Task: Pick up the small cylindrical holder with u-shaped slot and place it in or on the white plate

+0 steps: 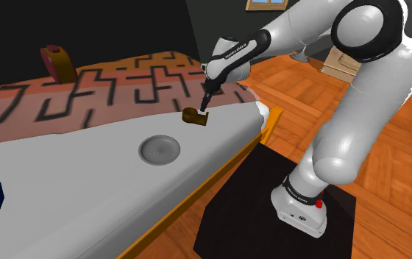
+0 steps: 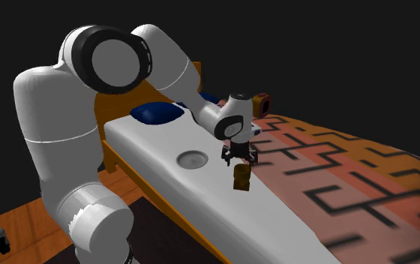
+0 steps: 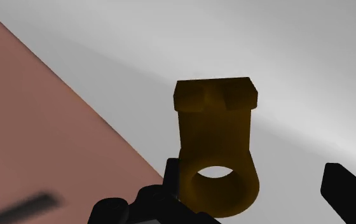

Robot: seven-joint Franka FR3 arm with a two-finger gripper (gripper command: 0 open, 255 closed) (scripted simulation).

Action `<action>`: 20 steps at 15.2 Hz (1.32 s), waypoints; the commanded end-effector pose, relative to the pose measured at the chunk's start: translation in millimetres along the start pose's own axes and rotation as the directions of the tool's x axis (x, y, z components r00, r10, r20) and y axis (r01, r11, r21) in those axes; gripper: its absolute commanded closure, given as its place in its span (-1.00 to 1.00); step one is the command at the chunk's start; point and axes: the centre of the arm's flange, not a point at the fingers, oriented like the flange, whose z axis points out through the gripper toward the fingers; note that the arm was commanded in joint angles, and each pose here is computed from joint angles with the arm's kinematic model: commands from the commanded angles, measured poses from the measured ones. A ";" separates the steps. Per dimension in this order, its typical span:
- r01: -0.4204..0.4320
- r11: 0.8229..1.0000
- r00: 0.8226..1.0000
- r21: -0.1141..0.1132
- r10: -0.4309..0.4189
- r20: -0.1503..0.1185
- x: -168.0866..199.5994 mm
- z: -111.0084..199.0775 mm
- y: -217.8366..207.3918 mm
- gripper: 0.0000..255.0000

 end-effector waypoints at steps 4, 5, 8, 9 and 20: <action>0.054 0.998 0.999 0.011 -0.054 0.005 20.7 59.4 13.0 -1.00; 0.054 0.998 0.999 0.011 -0.054 0.005 20.6 64.6 12.9 -1.00; 0.054 0.998 0.999 0.011 -0.054 0.005 20.5 80.5 12.7 -1.00; 0.054 0.998 0.999 0.011 -0.054 0.005 20.5 85.8 12.7 -1.00; 0.054 0.998 0.999 0.011 -0.054 0.005 20.4 99.3 12.5 -1.00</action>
